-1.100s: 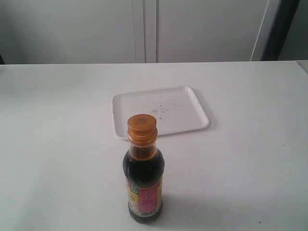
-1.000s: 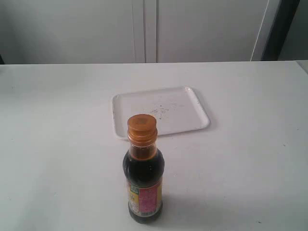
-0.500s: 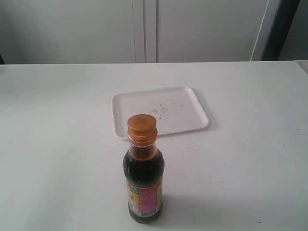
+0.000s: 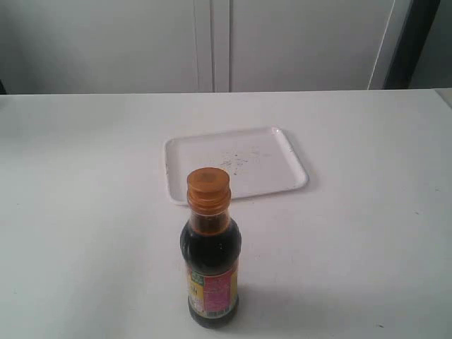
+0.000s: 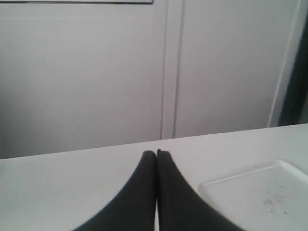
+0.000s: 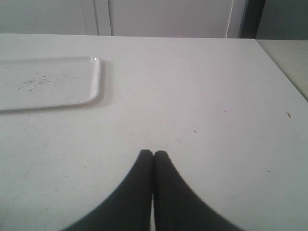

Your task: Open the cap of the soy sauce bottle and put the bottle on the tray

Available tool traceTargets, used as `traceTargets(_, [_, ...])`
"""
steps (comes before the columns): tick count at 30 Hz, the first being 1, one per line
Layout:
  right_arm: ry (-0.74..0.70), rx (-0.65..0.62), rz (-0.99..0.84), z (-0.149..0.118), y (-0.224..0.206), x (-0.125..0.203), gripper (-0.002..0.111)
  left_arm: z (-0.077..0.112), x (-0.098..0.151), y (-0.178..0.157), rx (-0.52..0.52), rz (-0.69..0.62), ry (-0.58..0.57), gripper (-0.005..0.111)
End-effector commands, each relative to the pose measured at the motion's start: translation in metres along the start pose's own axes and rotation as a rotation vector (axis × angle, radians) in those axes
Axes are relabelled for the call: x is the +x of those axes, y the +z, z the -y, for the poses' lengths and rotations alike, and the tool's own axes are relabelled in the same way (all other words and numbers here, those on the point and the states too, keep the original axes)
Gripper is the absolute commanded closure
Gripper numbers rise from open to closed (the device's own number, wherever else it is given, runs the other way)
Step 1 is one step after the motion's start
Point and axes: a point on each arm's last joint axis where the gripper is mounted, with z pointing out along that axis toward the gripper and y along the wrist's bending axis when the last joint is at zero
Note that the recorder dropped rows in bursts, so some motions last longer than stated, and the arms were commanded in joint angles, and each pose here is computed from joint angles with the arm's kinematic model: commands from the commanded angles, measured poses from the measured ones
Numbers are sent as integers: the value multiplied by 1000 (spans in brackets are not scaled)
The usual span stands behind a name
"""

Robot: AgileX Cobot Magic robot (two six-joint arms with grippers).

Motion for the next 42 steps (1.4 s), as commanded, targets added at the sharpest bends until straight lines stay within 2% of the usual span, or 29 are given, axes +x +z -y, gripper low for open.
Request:
traceTargets(1, [-7,3,3,0,0,1,108,11,10,21,194,-8,15,107])
traceTargets(4, [-7,3,3,0,0,1,108,18,22,31,321,-45,-5,107])
traceTargets(8, [-7,3,3,0,0,1,108,24,34,36,388,-119,-9,107])
traceTargets(12, [-7,3,3,0,0,1,108,44,45,40,506,-168,0,107])
traceTargets(17, [-7,3,3,0,0,1,108,65,50,41,606,-171,39,107])
traceTargets(22, [-7,3,3,0,0,1,108,77,52,37,687,-170,79,104])
traceTargets(24, [-7,3,3,0,0,1,108,82,52,35,723,-165,86,94])
traceTargets(26, [-7,3,3,0,0,1,108,87,51,32,765,-153,94,78])
traceTargets(32, [-7,3,3,0,0,1,108,93,48,27,846,-123,75,15])
traceTargets(34, [-7,3,3,0,0,1,108,95,47,25,883,-109,82,1])
traceTargets(37, [-7,3,3,0,0,1,108,100,44,19,969,-76,62,2])
traceTargets(42, [-7,3,3,0,0,1,108,101,45,18,977,-107,27,2])
